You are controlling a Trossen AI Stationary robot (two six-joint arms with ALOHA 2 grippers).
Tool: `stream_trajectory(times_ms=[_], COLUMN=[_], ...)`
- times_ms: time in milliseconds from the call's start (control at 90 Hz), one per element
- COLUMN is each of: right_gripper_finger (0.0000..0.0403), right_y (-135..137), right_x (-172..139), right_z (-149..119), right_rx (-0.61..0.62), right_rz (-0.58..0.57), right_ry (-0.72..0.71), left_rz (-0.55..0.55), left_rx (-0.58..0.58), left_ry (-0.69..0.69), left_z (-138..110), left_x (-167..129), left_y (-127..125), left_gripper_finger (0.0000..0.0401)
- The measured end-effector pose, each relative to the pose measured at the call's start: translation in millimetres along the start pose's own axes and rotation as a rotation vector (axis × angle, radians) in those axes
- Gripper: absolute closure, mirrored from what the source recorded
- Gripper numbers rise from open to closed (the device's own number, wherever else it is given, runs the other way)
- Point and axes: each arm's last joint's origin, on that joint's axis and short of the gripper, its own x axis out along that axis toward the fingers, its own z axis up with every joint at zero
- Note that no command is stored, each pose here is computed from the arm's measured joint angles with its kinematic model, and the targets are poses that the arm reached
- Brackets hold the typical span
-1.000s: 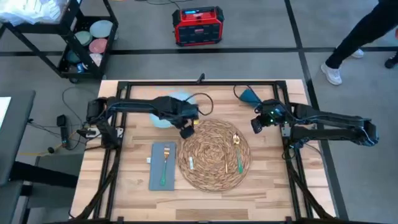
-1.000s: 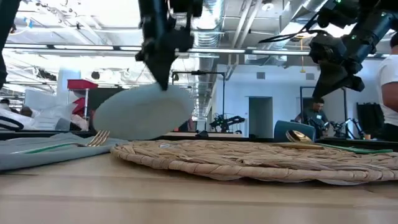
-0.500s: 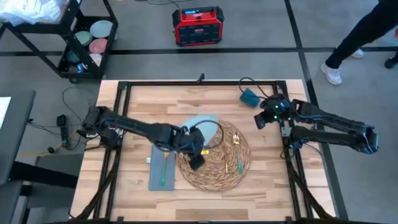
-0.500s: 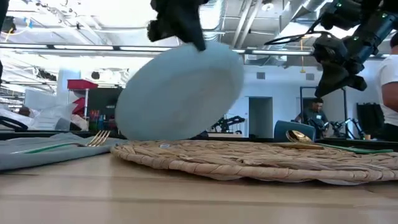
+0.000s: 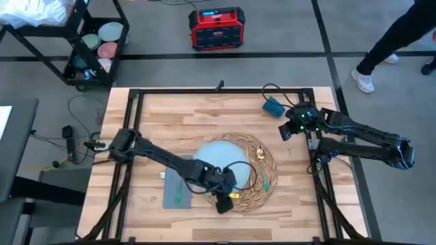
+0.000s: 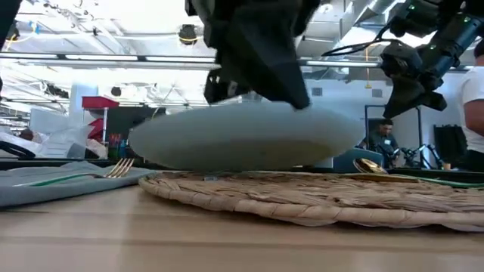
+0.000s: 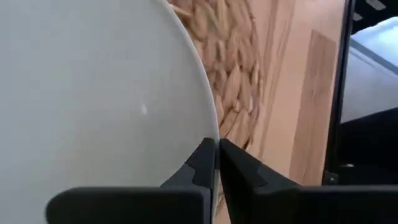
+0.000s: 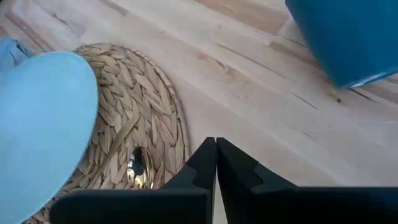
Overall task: Set table place
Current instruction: Put the light blue plate on the brown woven placemat
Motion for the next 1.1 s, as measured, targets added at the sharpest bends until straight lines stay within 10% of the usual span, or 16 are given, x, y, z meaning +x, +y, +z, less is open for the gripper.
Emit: stream_trajectory(times_ms=[1100], right_gripper_finger=[0.0403], right_y=[29.1], right_x=[-0.5], right_z=[-16.4], right_rx=[-0.036], right_rz=[0.199], right_ry=[0.117], left_rz=[-0.073], left_rx=[0.061], left_ry=[0.068], left_z=[5.1], left_x=[3.5], left_y=[11.4], left_gripper_finger=[0.0375])
